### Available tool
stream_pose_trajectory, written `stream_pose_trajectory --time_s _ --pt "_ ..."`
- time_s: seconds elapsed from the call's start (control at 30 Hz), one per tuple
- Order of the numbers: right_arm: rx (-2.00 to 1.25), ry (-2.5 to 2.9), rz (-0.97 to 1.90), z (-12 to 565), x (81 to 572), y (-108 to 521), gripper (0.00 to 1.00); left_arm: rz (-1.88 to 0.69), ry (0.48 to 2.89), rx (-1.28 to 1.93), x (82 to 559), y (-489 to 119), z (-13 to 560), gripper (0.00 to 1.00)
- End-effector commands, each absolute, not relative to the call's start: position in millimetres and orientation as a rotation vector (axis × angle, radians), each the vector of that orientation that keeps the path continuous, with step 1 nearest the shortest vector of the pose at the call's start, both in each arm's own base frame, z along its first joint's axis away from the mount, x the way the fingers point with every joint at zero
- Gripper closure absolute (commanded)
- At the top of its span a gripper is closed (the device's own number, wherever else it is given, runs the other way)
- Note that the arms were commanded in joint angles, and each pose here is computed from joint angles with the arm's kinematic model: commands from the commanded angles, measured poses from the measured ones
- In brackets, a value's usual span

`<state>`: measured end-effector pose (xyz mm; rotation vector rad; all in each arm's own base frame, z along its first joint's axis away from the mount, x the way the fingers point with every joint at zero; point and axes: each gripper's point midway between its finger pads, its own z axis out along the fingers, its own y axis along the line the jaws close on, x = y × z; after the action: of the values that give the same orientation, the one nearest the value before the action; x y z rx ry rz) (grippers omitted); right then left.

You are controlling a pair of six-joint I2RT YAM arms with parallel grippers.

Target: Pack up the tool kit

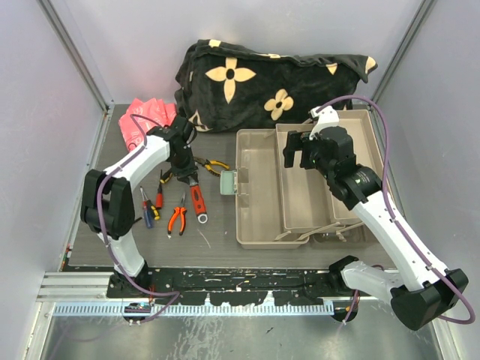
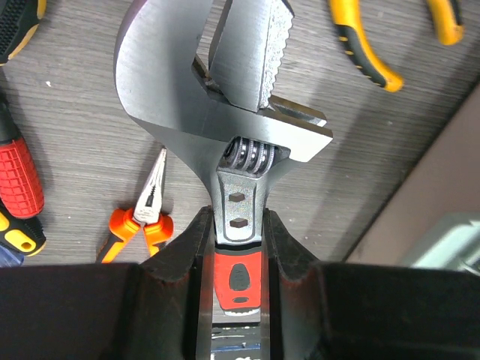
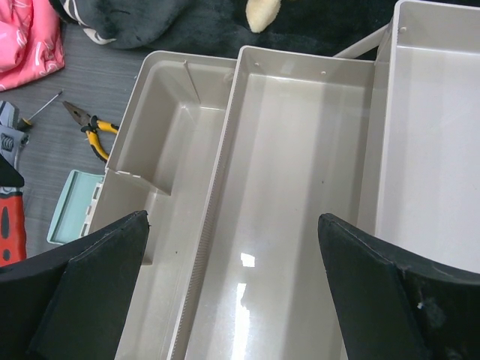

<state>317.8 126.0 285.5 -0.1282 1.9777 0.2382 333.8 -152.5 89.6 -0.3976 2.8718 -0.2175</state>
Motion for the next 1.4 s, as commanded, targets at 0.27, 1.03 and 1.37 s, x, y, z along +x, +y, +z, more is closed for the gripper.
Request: stream_pose_trajectory --time_s 0.27,1.03,1.37 --pt "-0.094 1.892 0.282 319.0 314.3 124.6 0.0 -0.461 2.614 -0.26 361.0 -175.0 197.9 1.0" --pt "-0.051 1.885 0.289 320.2 308.0 119.5 0.0 -1.04 2.402 0.112 330.4 -347.8 281.6 1.0" --pt "-0.046 1.888 0.277 316.9 302.3 114.7 0.0 -1.04 2.47 0.137 337.9 -400.5 235.7 1.0"
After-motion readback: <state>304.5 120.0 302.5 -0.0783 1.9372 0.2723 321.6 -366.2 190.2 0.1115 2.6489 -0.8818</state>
